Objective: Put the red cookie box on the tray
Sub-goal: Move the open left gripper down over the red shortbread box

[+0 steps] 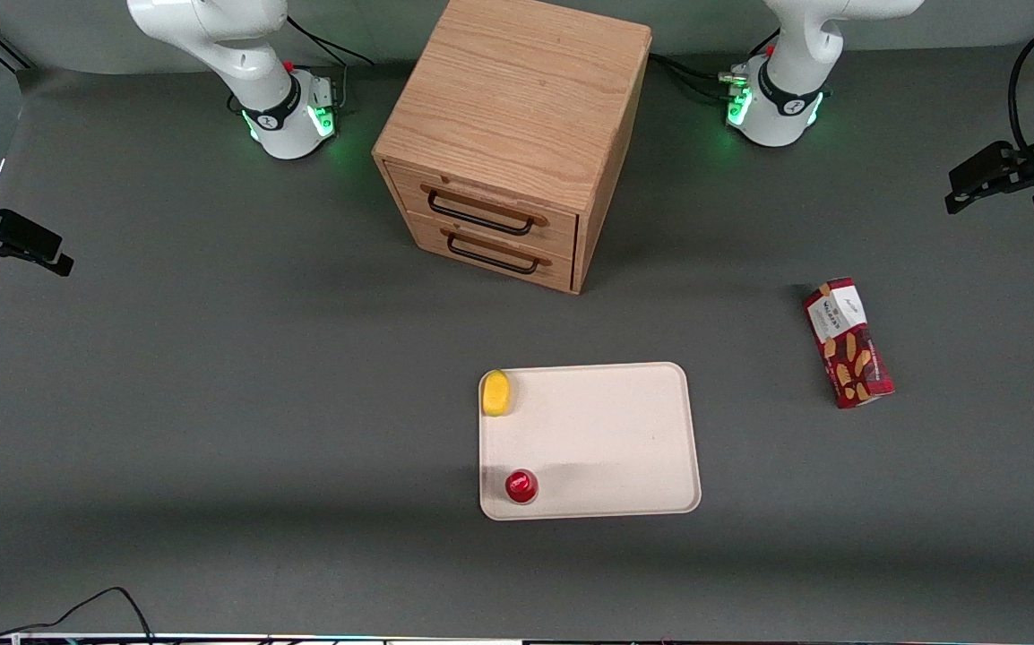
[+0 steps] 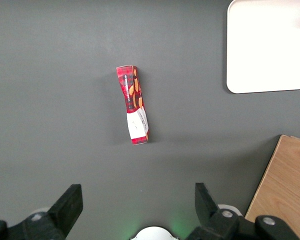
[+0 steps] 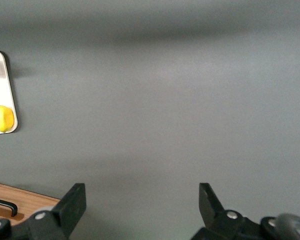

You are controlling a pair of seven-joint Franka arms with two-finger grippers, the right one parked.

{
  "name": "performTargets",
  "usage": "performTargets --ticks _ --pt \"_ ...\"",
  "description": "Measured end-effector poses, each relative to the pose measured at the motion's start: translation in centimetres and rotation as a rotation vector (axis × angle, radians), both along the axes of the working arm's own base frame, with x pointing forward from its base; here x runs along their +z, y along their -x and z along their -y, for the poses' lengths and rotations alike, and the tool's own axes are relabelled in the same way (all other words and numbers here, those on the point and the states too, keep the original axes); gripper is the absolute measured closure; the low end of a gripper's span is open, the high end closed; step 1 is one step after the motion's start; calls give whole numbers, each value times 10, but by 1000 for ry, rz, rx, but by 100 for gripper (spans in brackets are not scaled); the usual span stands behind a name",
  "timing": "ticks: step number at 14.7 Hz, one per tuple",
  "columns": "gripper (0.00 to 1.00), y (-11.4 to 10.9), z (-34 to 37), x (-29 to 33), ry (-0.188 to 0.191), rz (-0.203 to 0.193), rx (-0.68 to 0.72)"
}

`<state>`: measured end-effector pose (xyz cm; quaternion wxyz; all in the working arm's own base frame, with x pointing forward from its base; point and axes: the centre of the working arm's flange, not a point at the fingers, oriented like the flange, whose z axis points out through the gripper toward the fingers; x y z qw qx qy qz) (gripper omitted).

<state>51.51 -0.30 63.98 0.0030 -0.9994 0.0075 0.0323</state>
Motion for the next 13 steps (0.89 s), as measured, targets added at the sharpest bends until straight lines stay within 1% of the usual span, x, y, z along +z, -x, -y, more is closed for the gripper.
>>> performTargets --ticks 2,6,8,10,11,12,13 --pt "0 -5 1 -9 -2 -17 -1" --pt "0 -11 3 -16 -5 -32 -3" --pt "0 -16 0 -34 -8 -64 2" --pt "0 -24 -10 -79 -11 -92 21" --pt "0 -27 -17 -111 -10 -99 32" --pt "0 -28 -22 -142 -10 -96 41" --pt "0 -28 -27 -171 -11 -84 49"
